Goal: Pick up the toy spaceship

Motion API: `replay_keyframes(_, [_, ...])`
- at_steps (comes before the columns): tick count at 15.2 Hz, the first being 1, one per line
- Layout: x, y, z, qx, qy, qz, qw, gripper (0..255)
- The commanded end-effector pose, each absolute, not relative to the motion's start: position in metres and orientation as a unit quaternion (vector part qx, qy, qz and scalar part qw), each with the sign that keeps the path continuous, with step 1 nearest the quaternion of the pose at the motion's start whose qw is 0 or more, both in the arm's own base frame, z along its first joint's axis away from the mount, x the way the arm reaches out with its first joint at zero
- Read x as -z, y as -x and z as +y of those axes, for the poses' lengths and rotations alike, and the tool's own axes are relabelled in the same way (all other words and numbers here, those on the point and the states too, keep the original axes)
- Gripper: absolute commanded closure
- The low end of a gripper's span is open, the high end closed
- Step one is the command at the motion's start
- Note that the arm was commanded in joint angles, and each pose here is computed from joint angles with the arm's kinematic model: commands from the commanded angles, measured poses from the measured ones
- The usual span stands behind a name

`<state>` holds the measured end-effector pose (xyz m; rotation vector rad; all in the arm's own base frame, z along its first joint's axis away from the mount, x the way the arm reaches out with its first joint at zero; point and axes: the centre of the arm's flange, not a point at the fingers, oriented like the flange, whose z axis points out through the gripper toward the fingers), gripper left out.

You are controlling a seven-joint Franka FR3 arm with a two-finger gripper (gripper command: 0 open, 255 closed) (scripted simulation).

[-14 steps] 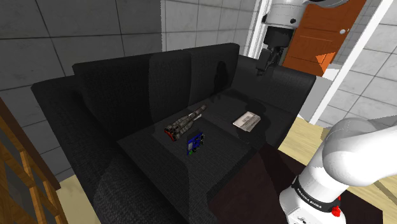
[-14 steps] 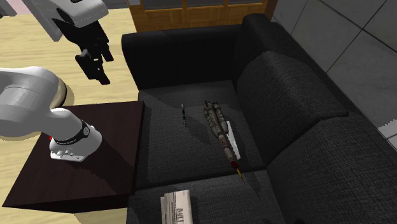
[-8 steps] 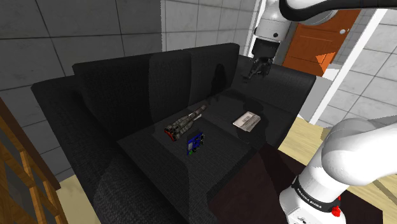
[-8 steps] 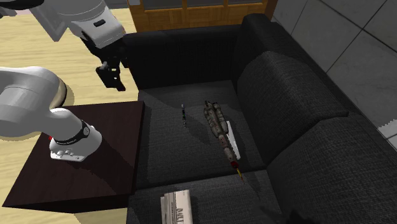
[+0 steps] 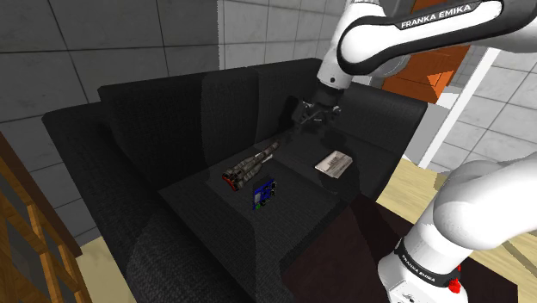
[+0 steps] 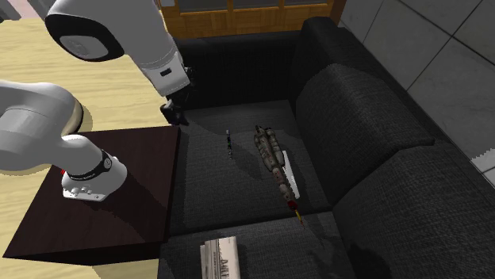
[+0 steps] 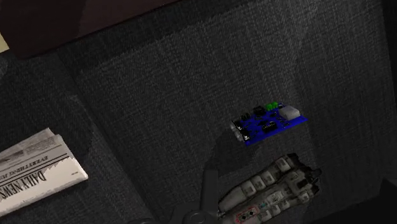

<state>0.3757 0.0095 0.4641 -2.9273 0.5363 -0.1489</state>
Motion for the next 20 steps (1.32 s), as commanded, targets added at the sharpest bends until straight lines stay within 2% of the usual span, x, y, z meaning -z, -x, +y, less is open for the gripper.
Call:
replay_keyframes(1, [-0.447,-0.392,0.010,0.061,0.970,0.218,0.090,0])
replay_keyframes(20, [-0.279,-0.543,-0.021,0.143,0.815,0.539,0.159,0])
